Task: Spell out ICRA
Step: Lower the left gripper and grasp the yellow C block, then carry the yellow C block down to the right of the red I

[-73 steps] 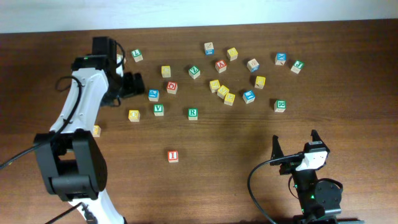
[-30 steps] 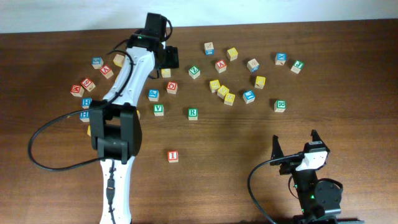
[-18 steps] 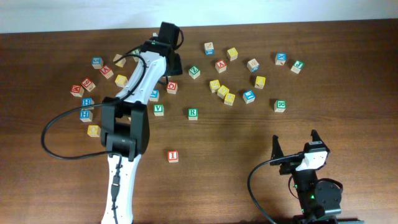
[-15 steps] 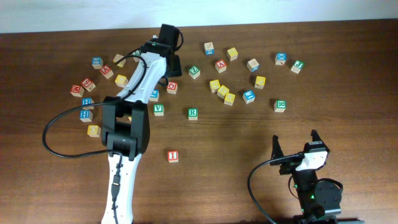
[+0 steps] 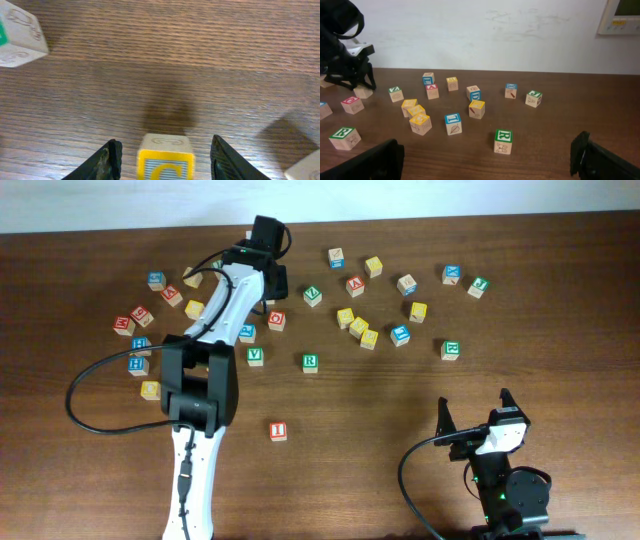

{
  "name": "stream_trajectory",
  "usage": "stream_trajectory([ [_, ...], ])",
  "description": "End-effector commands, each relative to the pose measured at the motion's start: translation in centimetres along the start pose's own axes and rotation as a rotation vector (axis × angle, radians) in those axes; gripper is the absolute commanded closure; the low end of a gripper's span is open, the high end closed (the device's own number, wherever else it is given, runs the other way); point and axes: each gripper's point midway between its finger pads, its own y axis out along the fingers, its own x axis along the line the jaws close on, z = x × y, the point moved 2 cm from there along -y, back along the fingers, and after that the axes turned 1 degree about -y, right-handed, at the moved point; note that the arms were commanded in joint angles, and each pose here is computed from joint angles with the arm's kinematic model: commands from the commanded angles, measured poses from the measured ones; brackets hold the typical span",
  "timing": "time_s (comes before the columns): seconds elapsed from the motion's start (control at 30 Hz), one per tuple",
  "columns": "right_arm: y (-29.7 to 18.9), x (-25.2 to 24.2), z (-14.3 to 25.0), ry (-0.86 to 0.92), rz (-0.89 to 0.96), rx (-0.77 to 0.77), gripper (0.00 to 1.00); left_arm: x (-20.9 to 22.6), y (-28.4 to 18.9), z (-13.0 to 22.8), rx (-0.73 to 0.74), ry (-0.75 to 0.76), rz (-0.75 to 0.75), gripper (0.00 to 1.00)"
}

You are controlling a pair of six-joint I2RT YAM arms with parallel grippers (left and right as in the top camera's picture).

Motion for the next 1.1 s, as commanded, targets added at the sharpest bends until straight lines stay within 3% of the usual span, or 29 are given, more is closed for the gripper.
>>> stream_trajectory([
  [0.0, 0.0, 0.0, 0.3, -0.001, 0.003, 0.005, 0.02, 1.0, 0.4, -0.1, 0.018, -0.007, 0.019, 0.55],
  [0.13, 0.0, 0.0, 0.3, -0.001, 0.003, 0.005, 0.02, 0.0, 0.3, 0.2, 0.039, -0.008, 0.094, 0.59],
  [0.37, 0.0, 0.0, 0.3, -0.001, 0.003, 0.005, 0.02, 0.1, 0.3, 0.5, 0.055, -0.004, 0.088, 0.67],
  [0.83, 0.0, 0.0, 0.3, -0.001, 0.003, 0.005, 0.02, 0.1, 0.3, 0.5, 0.055, -0.004, 0.088, 0.69],
  [1.07, 0.0, 0.0, 0.3, -0.001, 0.003, 0.005, 0.02, 0.1, 0.2, 0.4, 0.052, -0.004, 0.089, 0.82],
])
